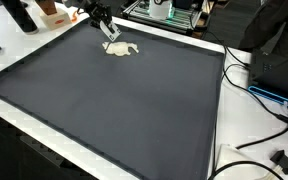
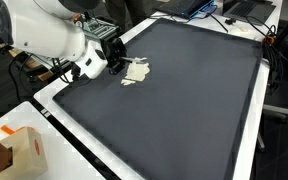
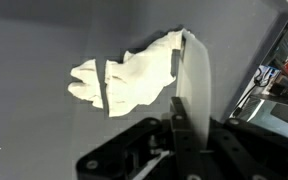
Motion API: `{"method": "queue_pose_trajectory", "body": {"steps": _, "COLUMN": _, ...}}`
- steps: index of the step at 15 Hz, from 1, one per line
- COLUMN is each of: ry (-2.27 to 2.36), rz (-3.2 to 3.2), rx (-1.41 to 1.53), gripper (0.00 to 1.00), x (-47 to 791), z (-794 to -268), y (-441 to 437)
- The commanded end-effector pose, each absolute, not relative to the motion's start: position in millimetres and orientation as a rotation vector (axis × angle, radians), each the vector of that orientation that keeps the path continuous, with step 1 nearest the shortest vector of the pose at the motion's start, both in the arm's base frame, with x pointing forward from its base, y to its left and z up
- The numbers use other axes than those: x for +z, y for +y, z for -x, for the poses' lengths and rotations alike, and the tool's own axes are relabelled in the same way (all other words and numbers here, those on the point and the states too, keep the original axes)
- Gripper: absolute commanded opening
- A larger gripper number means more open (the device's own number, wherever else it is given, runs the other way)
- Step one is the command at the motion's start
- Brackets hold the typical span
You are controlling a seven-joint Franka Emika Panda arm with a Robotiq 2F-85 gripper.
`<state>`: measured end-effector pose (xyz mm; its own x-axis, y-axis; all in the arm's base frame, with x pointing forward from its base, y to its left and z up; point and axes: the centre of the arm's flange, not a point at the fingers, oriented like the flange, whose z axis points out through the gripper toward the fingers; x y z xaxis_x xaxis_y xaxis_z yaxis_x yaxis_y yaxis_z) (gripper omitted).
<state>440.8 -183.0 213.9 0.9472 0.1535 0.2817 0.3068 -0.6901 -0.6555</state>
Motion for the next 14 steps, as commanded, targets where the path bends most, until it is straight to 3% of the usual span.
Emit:
{"method": "queue_pose_trajectory", "body": {"steps": 1, "ry": -0.204, "rz": 2.372, "rx": -0.22, "gripper": 0.01, "x": 226.5, "z": -433.7, "y": -179.8}}
{"method": "queue_pose_trajectory", "body": {"steps": 14, "ry": 0.134, "rz": 2.622, "rx": -0.211, "gripper": 0.01, "x": 273.1, "z": -428.8, "y": -160.4}}
